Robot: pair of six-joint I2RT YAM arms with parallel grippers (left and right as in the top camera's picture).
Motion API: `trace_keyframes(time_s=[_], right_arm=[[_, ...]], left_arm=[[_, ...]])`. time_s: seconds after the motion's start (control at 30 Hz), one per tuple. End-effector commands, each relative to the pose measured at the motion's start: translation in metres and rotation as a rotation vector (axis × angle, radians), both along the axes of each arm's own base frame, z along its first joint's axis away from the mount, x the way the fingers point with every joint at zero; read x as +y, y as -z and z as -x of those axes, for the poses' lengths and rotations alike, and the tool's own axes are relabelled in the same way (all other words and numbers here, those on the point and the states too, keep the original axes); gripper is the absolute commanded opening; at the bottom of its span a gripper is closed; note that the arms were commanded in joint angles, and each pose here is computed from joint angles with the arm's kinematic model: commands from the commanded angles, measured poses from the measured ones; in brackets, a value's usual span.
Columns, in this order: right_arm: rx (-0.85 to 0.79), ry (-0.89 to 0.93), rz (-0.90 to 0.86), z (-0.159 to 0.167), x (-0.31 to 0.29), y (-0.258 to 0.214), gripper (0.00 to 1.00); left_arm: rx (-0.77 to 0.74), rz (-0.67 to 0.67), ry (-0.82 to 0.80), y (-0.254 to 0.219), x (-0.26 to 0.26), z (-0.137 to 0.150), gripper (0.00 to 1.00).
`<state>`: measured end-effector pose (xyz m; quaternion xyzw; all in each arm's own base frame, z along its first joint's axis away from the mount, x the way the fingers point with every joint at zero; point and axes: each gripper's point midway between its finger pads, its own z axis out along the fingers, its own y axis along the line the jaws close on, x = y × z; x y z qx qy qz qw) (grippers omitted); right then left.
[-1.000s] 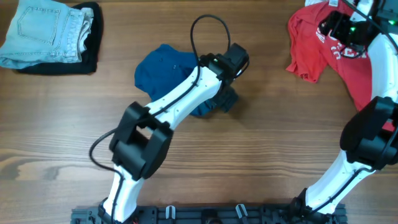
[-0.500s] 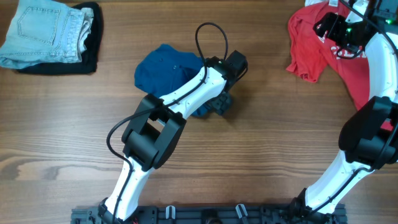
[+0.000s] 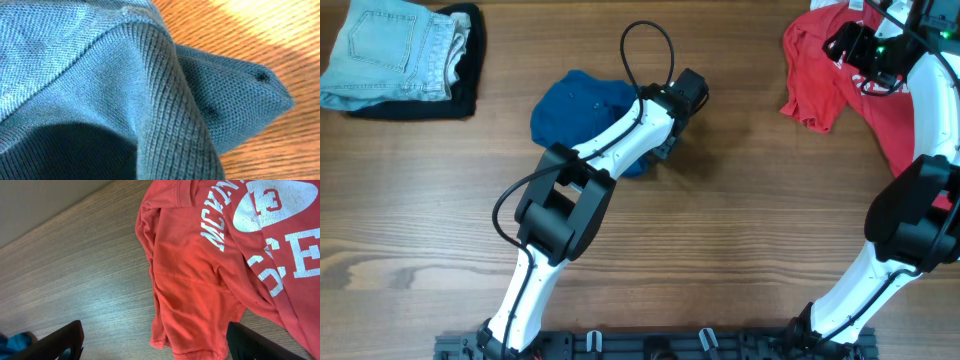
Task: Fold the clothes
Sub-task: 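Carry the polo left and lower it onto the jeans stack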
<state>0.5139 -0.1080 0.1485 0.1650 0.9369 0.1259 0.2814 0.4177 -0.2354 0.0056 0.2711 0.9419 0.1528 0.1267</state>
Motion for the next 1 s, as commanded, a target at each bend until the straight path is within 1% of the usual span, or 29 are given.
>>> trace_keyframes(time_s=[0.0, 0.1, 0.17, 0.3, 0.43, 0.5, 0.57, 0.63, 0.73, 0.83, 0.9, 0.97], right_arm=[[-0.028, -0.024, -0.028, -0.003, 0.008, -0.009, 0.92], [-0.036, -0.04, -0.036, -0.005, 0.014, -0.01, 0.92], [-0.039, -0.042, -0.031, -0.006, 0.016, -0.011, 0.92], [-0.045, -0.041, -0.026, -0.007, 0.015, -0.011, 0.92], [-0.047, -0.041, -0.025, -0.008, 0.015, -0.012, 0.92], [-0.046, -0.043, -0.026, -0.008, 0.016, -0.011, 0.92], [-0.041, -0.05, -0.027, -0.009, 0.019, -0.008, 0.92], [-0.034, -0.056, -0.03, -0.01, 0.023, -0.005, 0.91], [-0.028, -0.067, -0.031, -0.011, 0.028, -0.002, 0.91], [-0.026, -0.072, -0.015, -0.012, 0.033, -0.001, 0.92], [-0.023, -0.077, -0.007, -0.013, 0.037, 0.0, 0.91], [-0.023, -0.087, -0.006, -0.014, 0.042, 0.0, 0.91]], left_arm=[[-0.001, -0.001, -0.127, -0.001, 0.04, -0.016, 0.04], [-0.169, 0.098, -0.193, -0.087, 0.059, -0.048, 0.04], [-0.285, 0.154, -0.252, -0.142, 0.087, -0.064, 0.04], [-0.462, 0.228, -0.372, -0.221, 0.149, -0.074, 0.04], [-0.597, 0.236, -0.369, -0.278, 0.192, -0.075, 0.04], [-0.655, 0.2, -0.337, -0.301, 0.21, -0.076, 0.04], [-0.707, 0.125, -0.331, -0.316, 0.234, -0.079, 0.04], [-0.733, 0.033, -0.306, -0.325, 0.256, -0.083, 0.04], [-0.764, -0.116, -0.21, -0.344, 0.288, -0.092, 0.04], [-0.85, -0.257, -0.165, -0.376, 0.329, -0.102, 0.04], [-0.886, -0.323, -0.132, -0.39, 0.352, -0.107, 0.04], [-0.895, -0.379, -0.07, -0.394, 0.372, -0.115, 0.04]])
